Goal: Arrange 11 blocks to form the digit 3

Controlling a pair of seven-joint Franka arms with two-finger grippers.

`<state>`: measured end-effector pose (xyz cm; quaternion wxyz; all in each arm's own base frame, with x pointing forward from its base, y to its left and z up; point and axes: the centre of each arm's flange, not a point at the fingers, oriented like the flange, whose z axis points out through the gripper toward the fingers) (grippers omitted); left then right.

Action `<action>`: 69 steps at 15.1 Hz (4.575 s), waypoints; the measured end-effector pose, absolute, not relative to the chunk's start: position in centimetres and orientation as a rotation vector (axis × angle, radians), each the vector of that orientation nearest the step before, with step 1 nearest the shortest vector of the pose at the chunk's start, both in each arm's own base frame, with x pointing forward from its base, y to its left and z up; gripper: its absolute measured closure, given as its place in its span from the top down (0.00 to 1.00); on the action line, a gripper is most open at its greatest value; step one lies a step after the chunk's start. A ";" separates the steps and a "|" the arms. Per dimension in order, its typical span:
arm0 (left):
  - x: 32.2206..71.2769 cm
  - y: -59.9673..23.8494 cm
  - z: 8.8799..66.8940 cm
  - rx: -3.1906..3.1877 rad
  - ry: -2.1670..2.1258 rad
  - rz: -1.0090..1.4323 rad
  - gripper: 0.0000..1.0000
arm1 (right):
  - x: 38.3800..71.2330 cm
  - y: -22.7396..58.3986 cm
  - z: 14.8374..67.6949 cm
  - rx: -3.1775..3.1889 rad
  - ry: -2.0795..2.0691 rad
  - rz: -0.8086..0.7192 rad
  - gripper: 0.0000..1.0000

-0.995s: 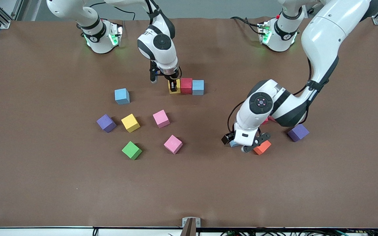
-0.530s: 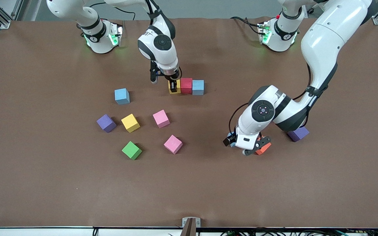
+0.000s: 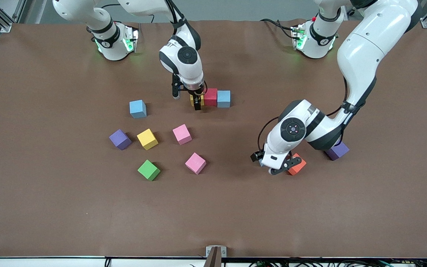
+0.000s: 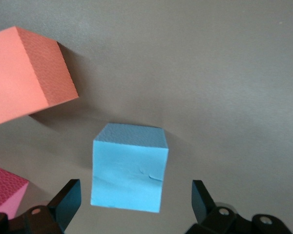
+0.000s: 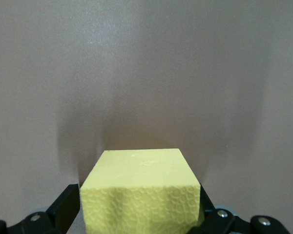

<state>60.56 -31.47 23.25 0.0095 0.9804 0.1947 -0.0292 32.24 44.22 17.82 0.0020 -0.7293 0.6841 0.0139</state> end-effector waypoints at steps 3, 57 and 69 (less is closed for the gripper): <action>60.4 -31.2 22.4 3.087 0.588 -0.089 1.00 | 32.3 44.4 18.2 -2.297 2.147 0.044 1.00; 62.8 -28.7 24.8 3.105 0.662 -0.045 0.55 | 36.9 15.8 19.0 -2.594 1.806 0.006 0.63; 62.8 -28.7 25.2 3.107 0.663 -0.038 0.55 | 41.1 28.0 26.6 -2.692 1.514 -0.046 0.63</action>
